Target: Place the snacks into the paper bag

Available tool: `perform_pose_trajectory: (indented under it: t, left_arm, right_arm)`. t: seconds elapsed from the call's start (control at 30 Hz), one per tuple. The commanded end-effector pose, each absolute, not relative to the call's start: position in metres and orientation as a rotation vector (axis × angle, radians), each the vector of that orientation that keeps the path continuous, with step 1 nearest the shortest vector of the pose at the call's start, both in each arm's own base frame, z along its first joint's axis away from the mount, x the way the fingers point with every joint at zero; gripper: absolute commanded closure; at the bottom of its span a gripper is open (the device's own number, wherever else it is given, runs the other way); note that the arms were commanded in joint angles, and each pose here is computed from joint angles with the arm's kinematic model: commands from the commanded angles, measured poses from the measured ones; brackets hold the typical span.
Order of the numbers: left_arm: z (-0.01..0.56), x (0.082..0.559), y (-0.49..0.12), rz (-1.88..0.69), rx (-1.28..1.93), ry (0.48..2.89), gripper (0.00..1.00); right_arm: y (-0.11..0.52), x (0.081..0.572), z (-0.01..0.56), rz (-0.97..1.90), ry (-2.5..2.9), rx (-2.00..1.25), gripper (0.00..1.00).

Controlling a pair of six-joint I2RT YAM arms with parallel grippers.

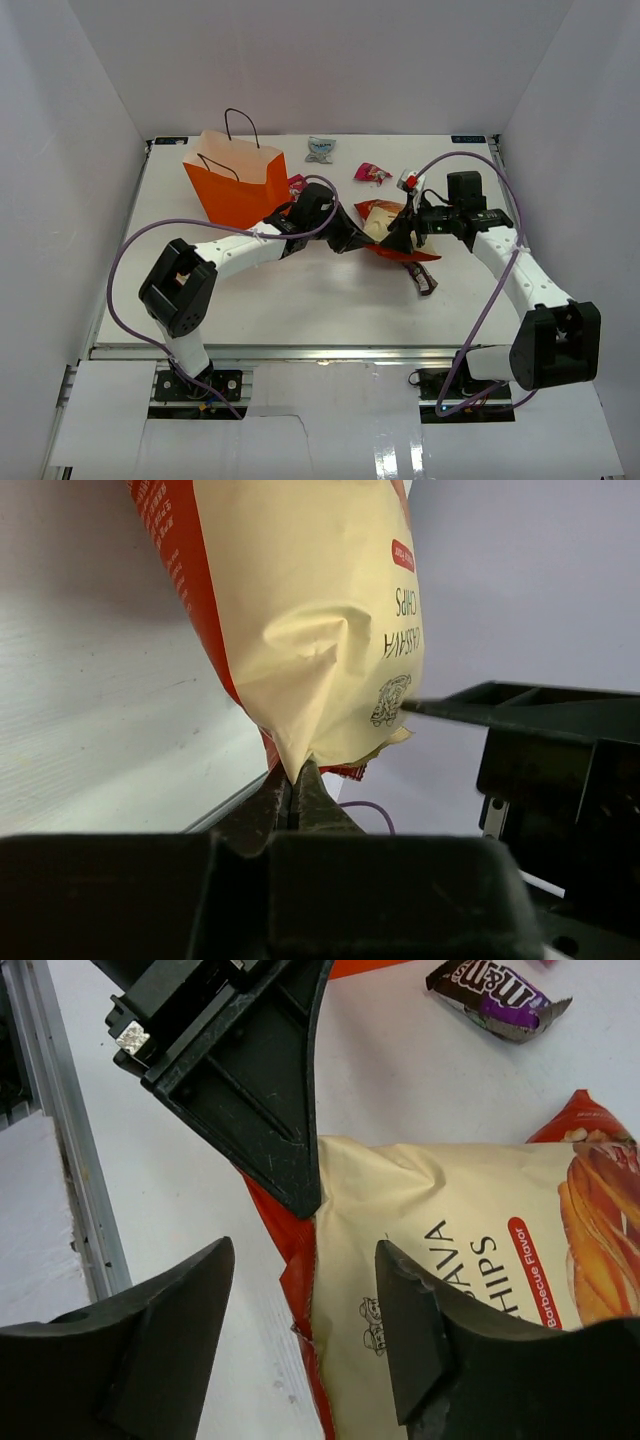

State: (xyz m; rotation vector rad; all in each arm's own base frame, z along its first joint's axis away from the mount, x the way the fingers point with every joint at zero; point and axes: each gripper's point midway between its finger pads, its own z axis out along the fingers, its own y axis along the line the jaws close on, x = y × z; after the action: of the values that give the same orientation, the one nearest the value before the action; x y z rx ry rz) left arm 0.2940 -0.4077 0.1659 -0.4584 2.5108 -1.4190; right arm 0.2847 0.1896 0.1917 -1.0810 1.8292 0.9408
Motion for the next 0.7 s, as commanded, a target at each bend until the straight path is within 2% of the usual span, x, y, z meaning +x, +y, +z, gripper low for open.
perform_pose_trajectory:
  t: [0.0, 0.13, 0.27, 0.43, 0.57, 0.67]
  left_arm:
    - [0.201, 0.298, -0.398, -1.431, -0.384, 2.409, 1.0]
    - [0.216, 0.304, -0.381, -1.344, -0.314, 2.37, 1.0]
    - [0.236, 0.309, -0.369, -1.34, -0.291, 2.318, 1.0]
    - [0.258, 0.308, -0.365, -1.406, -0.312, 2.282, 1.0]
    - [0.267, 0.307, -0.368, -1.469, -0.342, 2.279, 1.0]
    - [0.273, 0.307, -0.37, -1.504, -0.343, 2.276, 1.0]
  right_arm:
    - [0.184, 0.284, 0.22, 0.849, 1.774, -1.159, 0.25]
    - [0.175, 0.288, 0.247, 0.686, 1.652, -1.331, 0.06]
    - [0.166, 0.276, 0.254, 0.554, 1.561, -1.509, 0.1]
    - [0.161, 0.293, 0.245, 0.252, 1.573, -1.454, 0.1]
    - [0.176, 0.293, 0.233, 0.126, 1.554, -1.468, 0.1]
    - [0.174, 0.312, 0.225, -0.048, 1.547, -1.421, 0.1]
